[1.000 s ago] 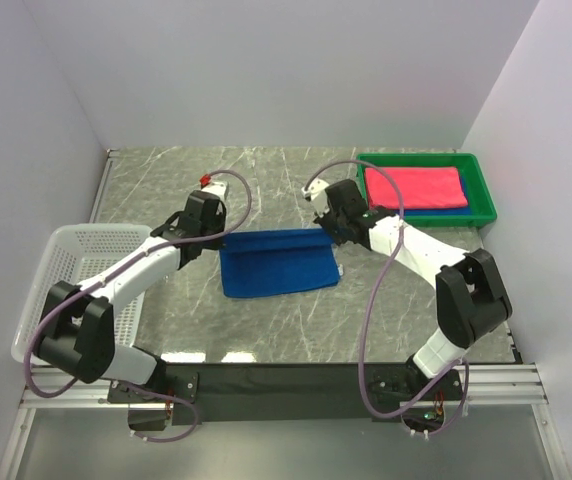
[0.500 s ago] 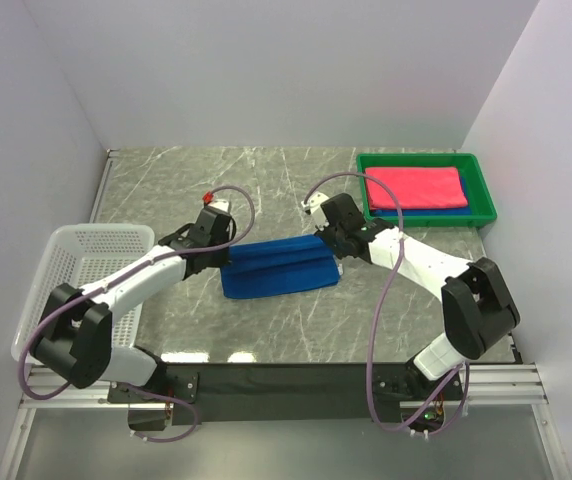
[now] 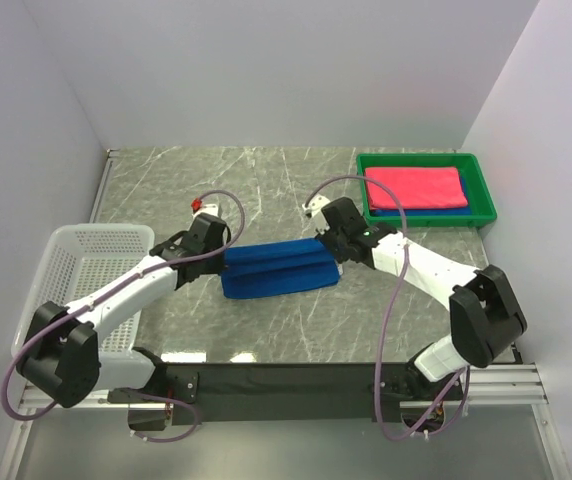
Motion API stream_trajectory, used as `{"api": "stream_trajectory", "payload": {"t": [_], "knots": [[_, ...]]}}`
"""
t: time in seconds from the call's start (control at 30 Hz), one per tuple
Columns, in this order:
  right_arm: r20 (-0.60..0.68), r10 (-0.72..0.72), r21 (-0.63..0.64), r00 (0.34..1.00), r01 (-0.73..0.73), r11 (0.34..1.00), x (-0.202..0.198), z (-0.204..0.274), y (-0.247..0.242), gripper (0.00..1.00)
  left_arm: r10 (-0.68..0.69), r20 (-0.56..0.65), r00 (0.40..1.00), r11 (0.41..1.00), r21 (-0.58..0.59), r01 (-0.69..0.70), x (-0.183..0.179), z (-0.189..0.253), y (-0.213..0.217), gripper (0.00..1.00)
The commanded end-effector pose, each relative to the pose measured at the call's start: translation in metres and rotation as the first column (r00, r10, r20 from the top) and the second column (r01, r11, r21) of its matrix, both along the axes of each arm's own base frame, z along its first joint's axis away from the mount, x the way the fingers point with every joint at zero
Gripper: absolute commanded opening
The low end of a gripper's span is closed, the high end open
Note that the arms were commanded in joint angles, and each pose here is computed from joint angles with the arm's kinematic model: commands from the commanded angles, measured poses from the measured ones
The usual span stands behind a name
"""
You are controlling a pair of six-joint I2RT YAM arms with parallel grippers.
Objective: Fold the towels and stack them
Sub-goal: Fold the towel
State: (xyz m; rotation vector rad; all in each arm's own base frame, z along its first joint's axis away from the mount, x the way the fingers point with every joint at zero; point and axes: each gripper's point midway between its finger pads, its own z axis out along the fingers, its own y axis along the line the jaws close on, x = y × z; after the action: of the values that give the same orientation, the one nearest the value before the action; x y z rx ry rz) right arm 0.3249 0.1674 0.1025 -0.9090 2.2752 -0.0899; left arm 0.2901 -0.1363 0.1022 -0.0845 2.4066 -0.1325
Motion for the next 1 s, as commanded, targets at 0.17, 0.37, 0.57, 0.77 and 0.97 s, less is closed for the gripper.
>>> {"api": "stream_trajectory", "payload": {"t": [0.17,0.37,0.57,0.77,0.97], "knots": [[-0.197,-0.03,-0.132,0.98,0.004,0.991,-0.026,-0.06,-0.011,0.03,0.057,-0.133,0.989,0.998,0.034,-0.053,-0.021,-0.046,0.003,0.01],[-0.229,-0.034,-0.151,0.973,-0.001,0.989,-0.031,-0.068,-0.01,0.08,0.093,-0.185,0.978,0.993,0.083,-0.079,-0.029,-0.058,0.0,0.15],[-0.223,-0.042,-0.111,0.974,0.017,0.994,-0.041,-0.041,-0.004,0.37,0.089,-0.163,0.983,0.996,0.029,-0.086,-0.04,-0.034,-0.009,0.48],[-0.152,-0.044,0.073,0.987,0.056,0.996,-0.045,0.026,0.011,0.61,0.144,-0.077,0.987,0.988,-0.049,-0.148,-0.05,0.018,-0.005,0.78],[-0.081,-0.141,0.378,0.987,0.161,0.912,-0.033,0.073,0.038,0.61,0.164,0.001,0.986,0.961,-0.225,-0.16,-0.05,0.054,-0.016,0.81]]}}
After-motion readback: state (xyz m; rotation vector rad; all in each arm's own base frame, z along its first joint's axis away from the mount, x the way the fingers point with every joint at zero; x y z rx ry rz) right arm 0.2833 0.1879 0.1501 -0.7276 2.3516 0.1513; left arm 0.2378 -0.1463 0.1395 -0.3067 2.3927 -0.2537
